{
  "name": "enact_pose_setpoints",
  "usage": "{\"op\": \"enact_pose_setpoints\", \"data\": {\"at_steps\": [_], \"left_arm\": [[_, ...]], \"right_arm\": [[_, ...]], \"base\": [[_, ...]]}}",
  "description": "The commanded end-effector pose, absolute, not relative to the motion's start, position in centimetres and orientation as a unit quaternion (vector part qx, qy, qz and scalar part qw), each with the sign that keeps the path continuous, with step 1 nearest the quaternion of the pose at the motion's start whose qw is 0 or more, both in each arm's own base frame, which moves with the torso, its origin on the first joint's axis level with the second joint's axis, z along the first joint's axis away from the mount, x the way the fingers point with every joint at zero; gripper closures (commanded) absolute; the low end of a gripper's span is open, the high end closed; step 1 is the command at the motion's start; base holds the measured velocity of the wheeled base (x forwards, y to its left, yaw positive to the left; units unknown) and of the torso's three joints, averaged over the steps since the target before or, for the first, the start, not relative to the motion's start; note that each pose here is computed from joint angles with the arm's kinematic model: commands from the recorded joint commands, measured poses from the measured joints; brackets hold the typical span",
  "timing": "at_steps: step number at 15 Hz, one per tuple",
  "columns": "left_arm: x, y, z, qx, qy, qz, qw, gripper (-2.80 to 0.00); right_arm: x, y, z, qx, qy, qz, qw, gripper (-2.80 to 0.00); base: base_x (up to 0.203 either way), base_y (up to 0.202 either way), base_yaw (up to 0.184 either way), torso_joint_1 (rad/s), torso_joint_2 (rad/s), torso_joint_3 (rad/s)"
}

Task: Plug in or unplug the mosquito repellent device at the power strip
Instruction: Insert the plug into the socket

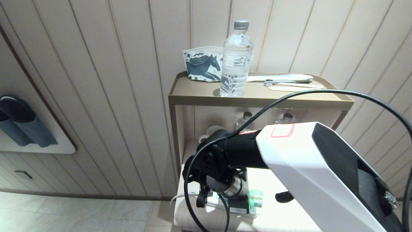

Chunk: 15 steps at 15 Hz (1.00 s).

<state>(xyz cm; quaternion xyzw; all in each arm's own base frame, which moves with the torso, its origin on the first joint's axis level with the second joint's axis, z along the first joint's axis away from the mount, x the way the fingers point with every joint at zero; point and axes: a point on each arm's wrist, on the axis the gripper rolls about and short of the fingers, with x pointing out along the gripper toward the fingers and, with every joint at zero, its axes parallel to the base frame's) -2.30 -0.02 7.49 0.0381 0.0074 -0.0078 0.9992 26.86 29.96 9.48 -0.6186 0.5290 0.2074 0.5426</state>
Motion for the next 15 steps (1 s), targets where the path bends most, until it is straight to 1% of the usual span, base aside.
{"op": "enact_pose_setpoints", "data": {"at_steps": [1,3,6,12,15], "left_arm": [[-2.3,0.0,7.5,0.038,0.007,-0.008,0.999,0.00],[-2.3,0.0,7.5,0.038,0.007,-0.008,0.999,0.00],[-2.3,0.0,7.5,0.038,0.007,-0.008,0.999,0.00],[-2.3,0.0,7.5,0.038,0.007,-0.008,0.999,0.00],[-2.3,0.0,7.5,0.038,0.007,-0.008,0.999,0.00]], "right_arm": [[26.7,29.7,10.2,-0.615,0.530,0.202,0.548,0.00],[26.6,29.6,10.3,-0.603,0.536,0.190,0.559,0.00],[26.4,29.4,9.8,-0.605,0.551,0.184,0.544,0.00],[26.6,29.7,8.8,-0.607,0.553,0.184,0.540,0.00],[26.7,29.9,9.0,-0.605,0.546,0.186,0.548,0.00]], "base": [[0.000,0.000,0.000,0.000,0.00,0.000],[0.000,0.000,0.000,0.000,0.00,0.000],[0.000,0.000,0.000,0.000,0.00,0.000],[0.000,0.000,0.000,0.000,0.00,0.000],[0.000,0.000,0.000,0.000,0.00,0.000]]}}
